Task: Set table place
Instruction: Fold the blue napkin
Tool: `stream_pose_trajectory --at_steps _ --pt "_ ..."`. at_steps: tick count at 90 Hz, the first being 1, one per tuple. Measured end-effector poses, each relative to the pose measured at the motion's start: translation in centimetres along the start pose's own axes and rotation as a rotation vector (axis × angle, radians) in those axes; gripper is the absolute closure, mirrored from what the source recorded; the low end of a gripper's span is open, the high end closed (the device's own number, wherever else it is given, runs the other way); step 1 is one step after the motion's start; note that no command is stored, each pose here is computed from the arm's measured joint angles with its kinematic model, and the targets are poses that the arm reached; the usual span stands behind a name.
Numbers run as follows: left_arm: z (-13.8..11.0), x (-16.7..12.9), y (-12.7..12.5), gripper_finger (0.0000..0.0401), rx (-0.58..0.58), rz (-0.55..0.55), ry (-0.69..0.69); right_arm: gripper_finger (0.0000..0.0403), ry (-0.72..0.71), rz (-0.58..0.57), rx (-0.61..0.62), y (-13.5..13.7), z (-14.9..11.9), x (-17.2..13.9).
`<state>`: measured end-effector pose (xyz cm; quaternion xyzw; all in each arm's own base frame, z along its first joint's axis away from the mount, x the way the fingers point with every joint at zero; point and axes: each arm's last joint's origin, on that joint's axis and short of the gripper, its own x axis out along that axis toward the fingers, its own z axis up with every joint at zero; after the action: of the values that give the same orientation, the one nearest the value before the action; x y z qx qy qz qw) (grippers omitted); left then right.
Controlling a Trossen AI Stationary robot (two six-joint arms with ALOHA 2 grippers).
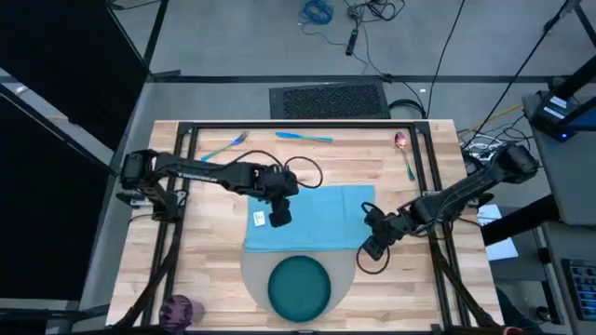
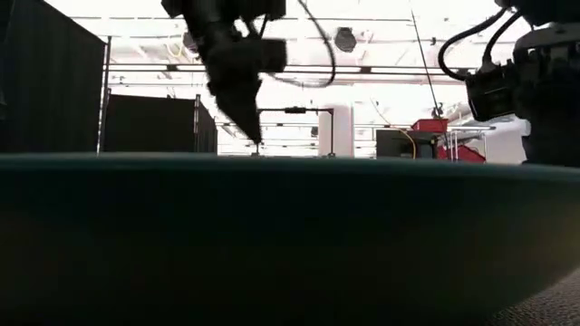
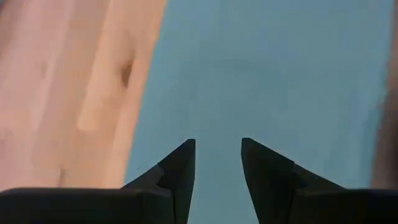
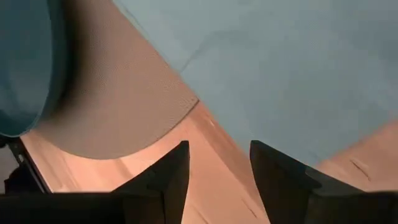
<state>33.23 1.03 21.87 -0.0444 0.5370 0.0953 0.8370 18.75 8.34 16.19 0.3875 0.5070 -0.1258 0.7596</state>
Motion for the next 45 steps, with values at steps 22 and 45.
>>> stream_pose_trajectory --at_steps 22,45 --pt "-2.5 2.6 0.1 0.0285 -0.033 0.012 0.077 0.0248 -0.009 0.006 -0.011 0.0 0.3 0.0" --pt "-4.1 4.3 0.3 0.0285 -0.035 0.022 0.140 0.0248 0.027 -0.040 0.050 -1.7 1.1 1.0"
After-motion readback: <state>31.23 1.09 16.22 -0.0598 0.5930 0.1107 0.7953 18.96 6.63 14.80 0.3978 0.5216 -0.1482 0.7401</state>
